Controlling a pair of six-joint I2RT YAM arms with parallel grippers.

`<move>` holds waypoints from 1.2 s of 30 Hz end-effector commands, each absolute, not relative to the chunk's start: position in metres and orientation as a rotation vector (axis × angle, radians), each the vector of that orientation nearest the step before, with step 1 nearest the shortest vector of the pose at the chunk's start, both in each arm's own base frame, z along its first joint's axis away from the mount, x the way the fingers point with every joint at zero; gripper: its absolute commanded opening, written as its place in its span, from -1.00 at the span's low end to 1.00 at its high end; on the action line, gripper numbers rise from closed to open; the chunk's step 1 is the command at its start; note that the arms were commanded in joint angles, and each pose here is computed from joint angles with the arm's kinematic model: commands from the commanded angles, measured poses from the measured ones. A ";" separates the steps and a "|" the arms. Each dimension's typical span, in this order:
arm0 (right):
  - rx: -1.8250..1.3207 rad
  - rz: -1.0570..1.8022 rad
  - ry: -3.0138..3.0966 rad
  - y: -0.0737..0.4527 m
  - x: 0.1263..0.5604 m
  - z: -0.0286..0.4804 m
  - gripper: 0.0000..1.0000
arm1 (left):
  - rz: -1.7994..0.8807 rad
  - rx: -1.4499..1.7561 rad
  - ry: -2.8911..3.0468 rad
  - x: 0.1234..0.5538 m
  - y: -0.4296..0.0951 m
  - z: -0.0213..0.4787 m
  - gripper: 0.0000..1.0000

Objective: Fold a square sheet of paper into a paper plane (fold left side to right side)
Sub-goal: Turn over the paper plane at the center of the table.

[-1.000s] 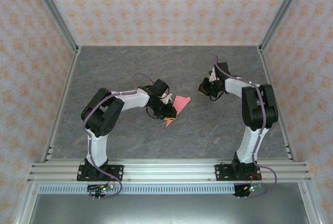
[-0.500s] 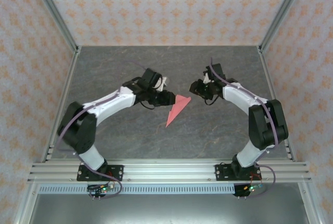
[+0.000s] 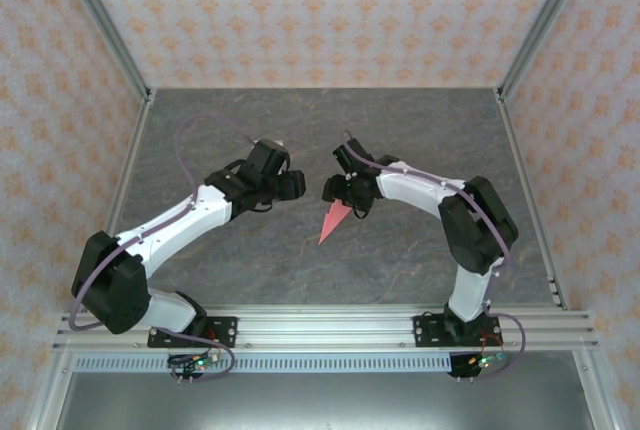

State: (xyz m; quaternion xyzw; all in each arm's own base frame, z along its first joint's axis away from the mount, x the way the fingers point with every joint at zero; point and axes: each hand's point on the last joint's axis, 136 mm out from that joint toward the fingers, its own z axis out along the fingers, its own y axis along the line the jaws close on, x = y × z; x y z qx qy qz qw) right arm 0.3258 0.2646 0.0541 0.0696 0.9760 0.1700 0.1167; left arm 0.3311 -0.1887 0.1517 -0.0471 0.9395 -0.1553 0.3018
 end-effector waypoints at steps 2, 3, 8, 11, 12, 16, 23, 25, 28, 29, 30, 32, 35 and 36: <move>0.213 0.322 2.899 0.249 0.319 0.047 0.32 | -0.310 -0.176 2.477 0.329 -0.169 0.151 0.14; 0.208 0.312 2.906 0.247 0.317 0.046 0.26 | -0.309 -0.177 2.477 0.329 -0.169 0.151 0.14; 0.198 0.261 2.936 0.235 0.304 0.042 -0.24 | -0.286 -0.171 2.472 0.330 -0.166 0.152 0.14; 0.201 0.260 2.931 0.230 0.298 0.046 -0.65 | -0.272 -0.178 2.465 0.330 -0.163 0.154 0.15; 0.201 0.267 2.925 0.229 0.297 0.048 -0.81 | -0.264 -0.179 2.464 0.329 -0.162 0.154 0.15; 0.157 0.398 2.840 0.238 0.301 0.079 -1.00 | -0.236 -0.195 2.441 0.329 -0.155 0.160 0.15; -0.218 0.920 2.657 0.304 0.298 0.160 -1.00 | -0.157 -0.253 2.353 0.327 -0.134 0.182 0.25; -0.276 0.948 2.647 0.308 0.296 0.160 -1.00 | -0.139 -0.270 2.333 0.326 -0.128 0.185 0.29; -0.292 0.905 2.707 0.300 0.298 0.129 -1.00 | -0.124 -0.284 2.318 0.323 -0.123 0.188 0.34; -0.280 0.898 2.742 0.295 0.299 0.113 -1.00 | -0.122 -0.285 2.316 0.323 -0.122 0.189 0.35; -0.266 0.904 2.765 0.291 0.301 0.100 -1.00 | -0.120 -0.284 2.317 0.322 -0.122 0.188 0.36; -0.219 0.876 2.813 0.277 0.307 0.074 -0.99 | -0.118 -0.280 2.318 0.322 -0.121 0.189 0.36; -0.172 0.707 2.841 0.244 0.317 0.057 -0.73 | -0.120 -0.272 2.319 0.322 -0.122 0.190 0.37; -0.173 0.633 2.845 0.234 0.318 0.058 -0.61 | -0.120 -0.272 2.317 0.323 -0.122 0.191 0.37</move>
